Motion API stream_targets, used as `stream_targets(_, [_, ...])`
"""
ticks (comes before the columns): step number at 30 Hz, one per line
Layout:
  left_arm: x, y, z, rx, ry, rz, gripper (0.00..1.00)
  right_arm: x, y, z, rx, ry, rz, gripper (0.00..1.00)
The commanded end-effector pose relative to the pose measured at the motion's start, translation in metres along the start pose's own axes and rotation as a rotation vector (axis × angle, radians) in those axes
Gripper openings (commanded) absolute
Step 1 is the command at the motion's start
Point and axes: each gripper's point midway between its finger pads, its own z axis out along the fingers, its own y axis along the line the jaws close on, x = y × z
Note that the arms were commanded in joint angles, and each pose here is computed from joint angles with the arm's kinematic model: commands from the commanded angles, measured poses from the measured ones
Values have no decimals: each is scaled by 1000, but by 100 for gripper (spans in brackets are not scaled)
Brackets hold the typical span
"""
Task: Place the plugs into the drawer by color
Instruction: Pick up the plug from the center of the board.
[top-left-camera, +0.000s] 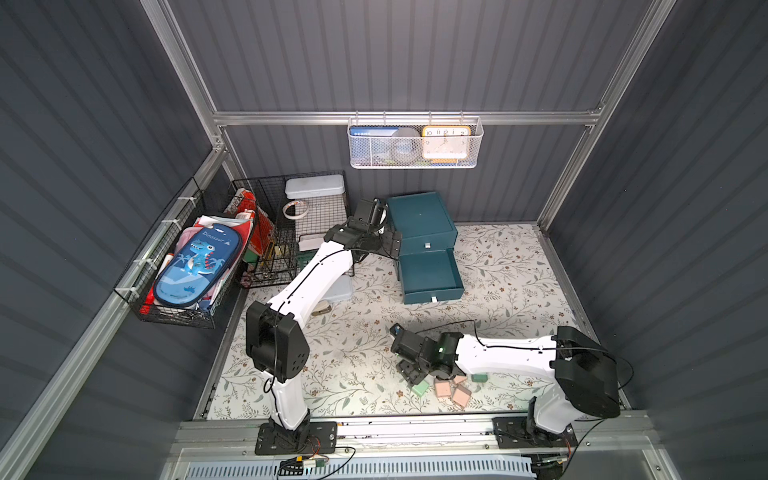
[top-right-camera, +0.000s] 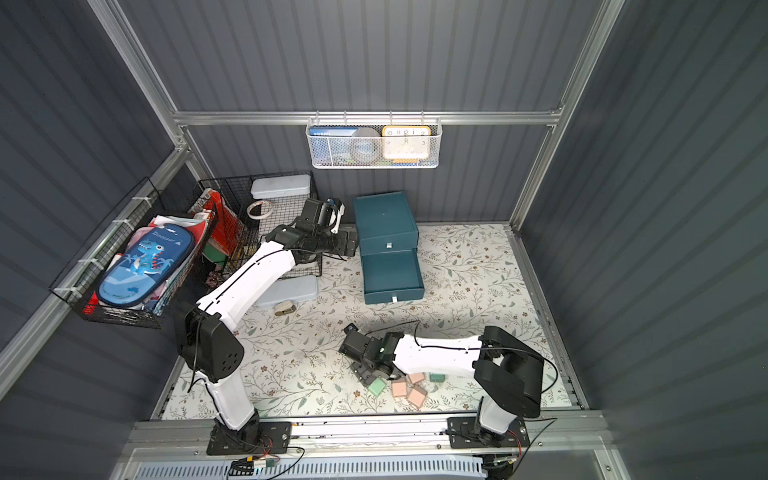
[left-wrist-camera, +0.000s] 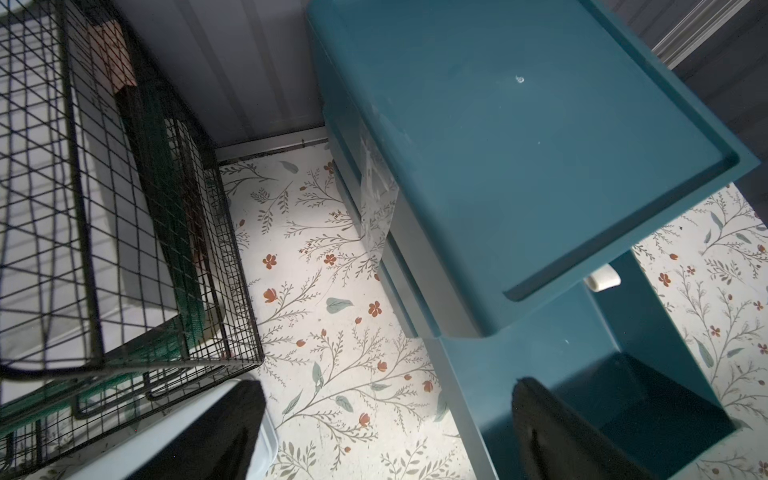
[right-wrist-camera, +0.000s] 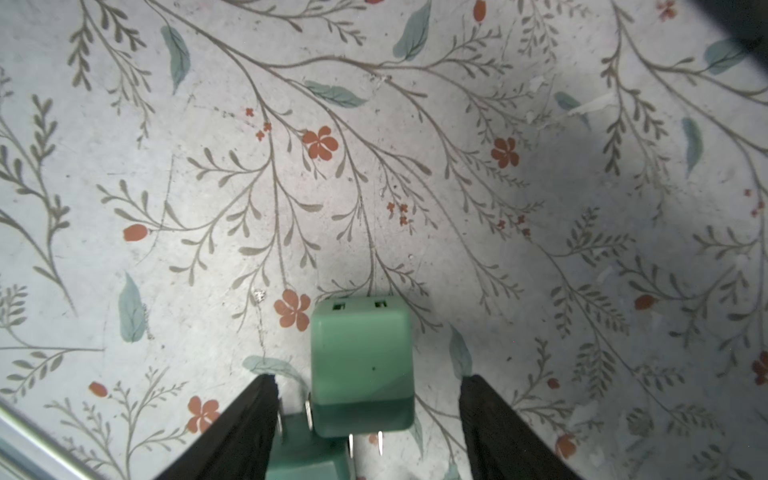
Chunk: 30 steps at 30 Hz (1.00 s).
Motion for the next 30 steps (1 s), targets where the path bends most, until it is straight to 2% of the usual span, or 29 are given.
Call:
stream_targets(1, [4, 0, -5, -2, 5, 1, 99, -6, 0, 8, 3, -4, 5, 72])
stream_targets(5, [6, 0, -3, 2, 12, 0, 98, 1, -1, 22, -7, 25, 18, 66])
stream_targets(11, [7, -2, 5, 8, 21, 10, 99, -6, -3, 20, -36, 4, 46, 43])
stream_targets(14, [4, -3, 11, 9, 22, 13, 98, -13, -9, 11, -60, -16, 73, 34])
stream_targets(18, [-2, -3, 15, 5, 13, 16, 99, -41, -25, -24, -52, -74, 89, 32])
stream_targets(21, [-8, -3, 19, 2, 5, 14, 99, -79, -54, -60, -18, -179, 128, 31])
stream_targets(24, [-13, -4, 23, 3, -3, 9, 98, -112, -98, -80, 20, -285, 198, 30])
stream_targets(30, [-13, -4, 37, -3, 10, 23, 98, -140, -188, -75, 122, -360, 349, 30])
